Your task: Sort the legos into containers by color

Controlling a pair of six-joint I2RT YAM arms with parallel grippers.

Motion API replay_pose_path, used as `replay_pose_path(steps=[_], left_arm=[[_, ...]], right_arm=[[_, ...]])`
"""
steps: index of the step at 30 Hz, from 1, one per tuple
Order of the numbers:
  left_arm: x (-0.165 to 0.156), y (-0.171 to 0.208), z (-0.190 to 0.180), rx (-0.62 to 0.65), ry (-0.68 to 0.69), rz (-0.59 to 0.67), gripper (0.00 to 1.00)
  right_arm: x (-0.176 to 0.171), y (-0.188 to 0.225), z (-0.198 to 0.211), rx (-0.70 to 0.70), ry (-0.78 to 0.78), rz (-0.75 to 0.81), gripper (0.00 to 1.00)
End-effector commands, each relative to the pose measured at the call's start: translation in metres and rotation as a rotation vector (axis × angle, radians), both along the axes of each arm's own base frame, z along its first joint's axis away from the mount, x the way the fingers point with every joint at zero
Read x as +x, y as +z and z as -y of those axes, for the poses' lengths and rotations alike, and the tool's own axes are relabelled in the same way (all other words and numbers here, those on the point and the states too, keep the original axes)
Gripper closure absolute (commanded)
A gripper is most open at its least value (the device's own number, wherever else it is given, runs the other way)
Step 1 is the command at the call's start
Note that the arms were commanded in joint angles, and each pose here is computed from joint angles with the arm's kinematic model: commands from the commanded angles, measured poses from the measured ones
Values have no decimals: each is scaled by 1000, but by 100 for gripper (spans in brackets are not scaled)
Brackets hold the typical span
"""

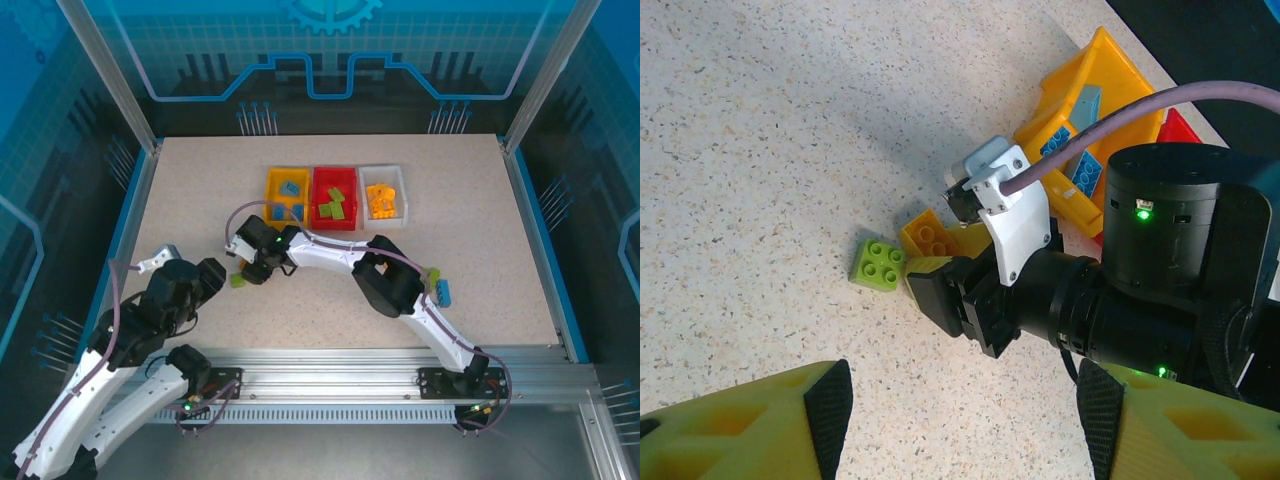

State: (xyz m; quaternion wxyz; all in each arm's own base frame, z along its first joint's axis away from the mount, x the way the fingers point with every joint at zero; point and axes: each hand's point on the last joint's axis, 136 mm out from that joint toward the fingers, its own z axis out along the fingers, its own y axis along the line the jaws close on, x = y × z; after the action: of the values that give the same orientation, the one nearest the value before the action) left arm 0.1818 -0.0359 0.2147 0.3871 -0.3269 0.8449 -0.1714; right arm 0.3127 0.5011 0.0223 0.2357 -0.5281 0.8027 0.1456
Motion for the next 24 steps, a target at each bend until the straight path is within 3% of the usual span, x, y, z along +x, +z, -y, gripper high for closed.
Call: replay_pose_path(steps=[1,8,13,18,24], left_arm=[[2,-2,1,6,-6,2,34],[30,7,51,-56,-201,24,32],[59,14,105,-151,-374,36,32],[93,24,165,-210,-535,27,33],[125,21,230,-185,-652,5,33]], right_arm=[[2,44,8,61,-48,42,61],[17,129,70,195,-231,112,65],[44,163,169,247,-506,110,67],[78,161,281,265,-847,45,67],[124,146,349,211,-1079,-46,66]])
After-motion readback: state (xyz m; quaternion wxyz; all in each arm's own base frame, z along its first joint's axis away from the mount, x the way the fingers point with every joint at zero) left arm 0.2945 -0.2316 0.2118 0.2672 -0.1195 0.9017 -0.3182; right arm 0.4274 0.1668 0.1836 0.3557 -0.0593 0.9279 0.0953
